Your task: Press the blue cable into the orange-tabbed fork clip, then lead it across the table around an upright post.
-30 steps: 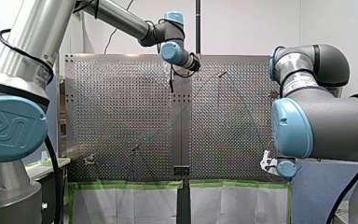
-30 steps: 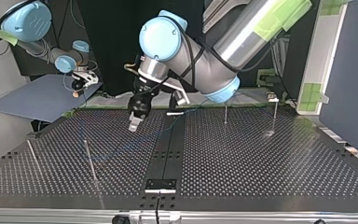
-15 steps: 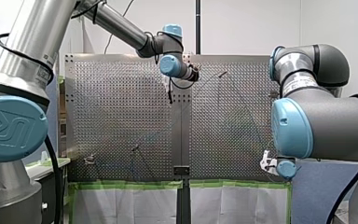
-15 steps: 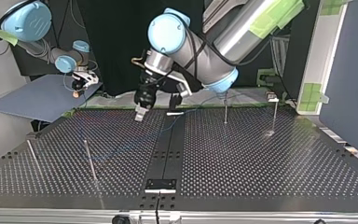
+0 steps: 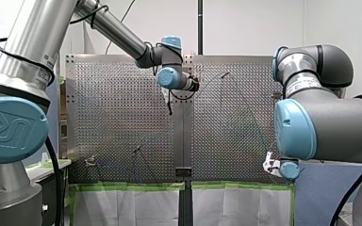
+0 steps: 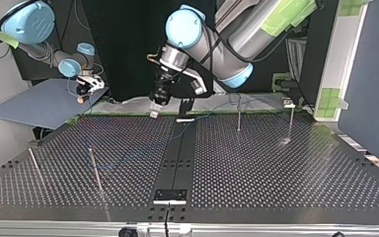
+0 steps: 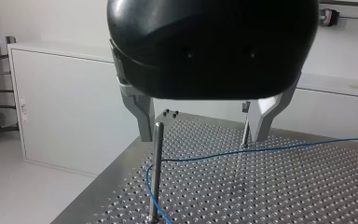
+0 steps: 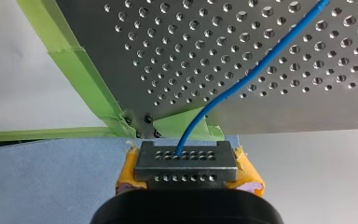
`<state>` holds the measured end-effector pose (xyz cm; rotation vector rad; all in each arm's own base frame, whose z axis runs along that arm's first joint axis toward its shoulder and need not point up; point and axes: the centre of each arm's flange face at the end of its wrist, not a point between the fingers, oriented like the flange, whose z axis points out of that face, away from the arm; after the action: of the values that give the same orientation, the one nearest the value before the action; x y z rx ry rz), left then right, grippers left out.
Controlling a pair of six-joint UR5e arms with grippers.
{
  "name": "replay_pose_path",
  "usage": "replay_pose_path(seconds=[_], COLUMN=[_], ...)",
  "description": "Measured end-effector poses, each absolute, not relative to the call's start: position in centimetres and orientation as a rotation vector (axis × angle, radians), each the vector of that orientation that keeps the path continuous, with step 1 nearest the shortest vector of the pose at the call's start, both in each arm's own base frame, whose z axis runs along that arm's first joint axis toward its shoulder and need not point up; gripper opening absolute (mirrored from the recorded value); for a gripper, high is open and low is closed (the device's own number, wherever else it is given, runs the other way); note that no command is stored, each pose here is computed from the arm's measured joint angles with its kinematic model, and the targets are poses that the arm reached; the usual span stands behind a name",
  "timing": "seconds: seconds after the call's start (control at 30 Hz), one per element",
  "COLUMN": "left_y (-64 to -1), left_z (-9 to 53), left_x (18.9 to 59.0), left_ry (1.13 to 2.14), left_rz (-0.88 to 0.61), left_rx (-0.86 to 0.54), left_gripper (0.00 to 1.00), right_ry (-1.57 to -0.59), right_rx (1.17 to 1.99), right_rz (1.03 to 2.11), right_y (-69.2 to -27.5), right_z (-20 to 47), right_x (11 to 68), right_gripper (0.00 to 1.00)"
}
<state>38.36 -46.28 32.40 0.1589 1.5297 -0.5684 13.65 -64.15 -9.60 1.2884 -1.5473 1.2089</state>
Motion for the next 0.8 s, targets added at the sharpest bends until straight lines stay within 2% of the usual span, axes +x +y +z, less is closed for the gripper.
replay_pose_path(seconds=[0.8], left_y=[-43.6], left_z=[24.8], left_x=[35.1], left_ry=[1.530], left_rz=[-0.566], left_rx=[0.157], left_gripper=[1.00], right_ry=[-1.546], right_rx=[1.291], right_rz=[1.211], right_y=[-64.2], right_z=[-9.6], right_x=[13.7], right_gripper=[0.00])
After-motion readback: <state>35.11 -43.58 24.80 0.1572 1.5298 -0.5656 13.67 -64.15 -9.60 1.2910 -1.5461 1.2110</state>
